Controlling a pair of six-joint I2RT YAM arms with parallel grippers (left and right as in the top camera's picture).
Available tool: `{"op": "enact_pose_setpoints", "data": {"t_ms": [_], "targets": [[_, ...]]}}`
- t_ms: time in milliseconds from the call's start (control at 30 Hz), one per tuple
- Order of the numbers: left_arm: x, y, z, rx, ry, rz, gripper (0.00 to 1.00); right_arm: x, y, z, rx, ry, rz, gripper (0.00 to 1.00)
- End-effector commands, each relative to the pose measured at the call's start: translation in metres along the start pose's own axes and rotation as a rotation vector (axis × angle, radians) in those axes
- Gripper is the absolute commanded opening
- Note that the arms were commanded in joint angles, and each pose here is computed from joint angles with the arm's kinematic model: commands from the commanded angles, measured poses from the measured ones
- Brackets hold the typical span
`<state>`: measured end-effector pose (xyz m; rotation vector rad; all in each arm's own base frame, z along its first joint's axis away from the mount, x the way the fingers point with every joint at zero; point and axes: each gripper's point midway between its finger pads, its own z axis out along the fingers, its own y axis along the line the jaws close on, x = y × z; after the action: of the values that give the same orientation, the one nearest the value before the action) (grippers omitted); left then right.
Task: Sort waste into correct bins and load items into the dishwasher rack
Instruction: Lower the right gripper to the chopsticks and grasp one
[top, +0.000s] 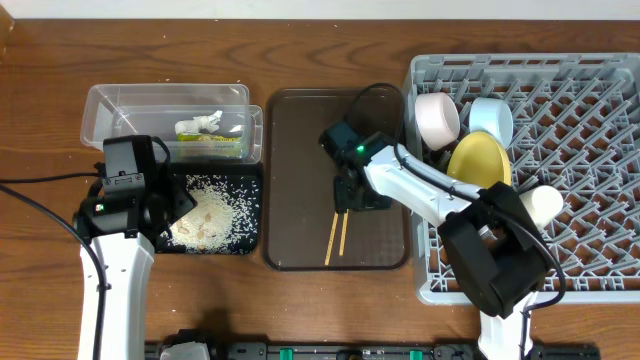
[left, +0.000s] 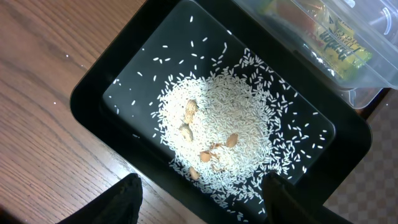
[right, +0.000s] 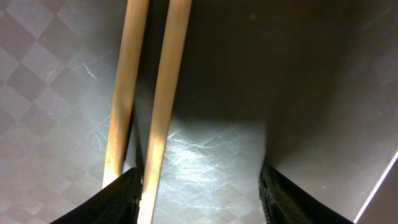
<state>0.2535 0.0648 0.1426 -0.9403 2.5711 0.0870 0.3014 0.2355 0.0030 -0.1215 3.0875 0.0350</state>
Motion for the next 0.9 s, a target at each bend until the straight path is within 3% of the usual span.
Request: {"op": "enact_pose_setpoints", "data": {"t_ms": [0, 100, 300, 567, 867], "targets": [[-0.002, 0.002, -0.003, -0.004, -0.013, -0.011, 0.65, 0.003, -0.002, 0.005, 0.062, -0.020, 0.005, 0.59], [-0.002, 0.002, -0.003, -0.004, -0.013, -0.011, 0.64, 0.007, -0.003, 0.005, 0.074, -0.007, 0.007, 0.55], [-0.002, 0.002, -0.003, -0.004, -0.013, -0.011, 0.64, 0.011, -0.006, 0.005, 0.082, 0.010, 0.007, 0.27], [-0.002, 0.002, -0.003, -0.004, -0.013, -0.011, 0.65, 0.016, -0.001, 0.005, 0.055, 0.036, 0.008, 0.02], [-0.002, 0.002, -0.003, -0.004, -0.013, -0.011, 0.65, 0.009, -0.002, -0.005, 0.021, 0.024, -0.014, 0.01]]}}
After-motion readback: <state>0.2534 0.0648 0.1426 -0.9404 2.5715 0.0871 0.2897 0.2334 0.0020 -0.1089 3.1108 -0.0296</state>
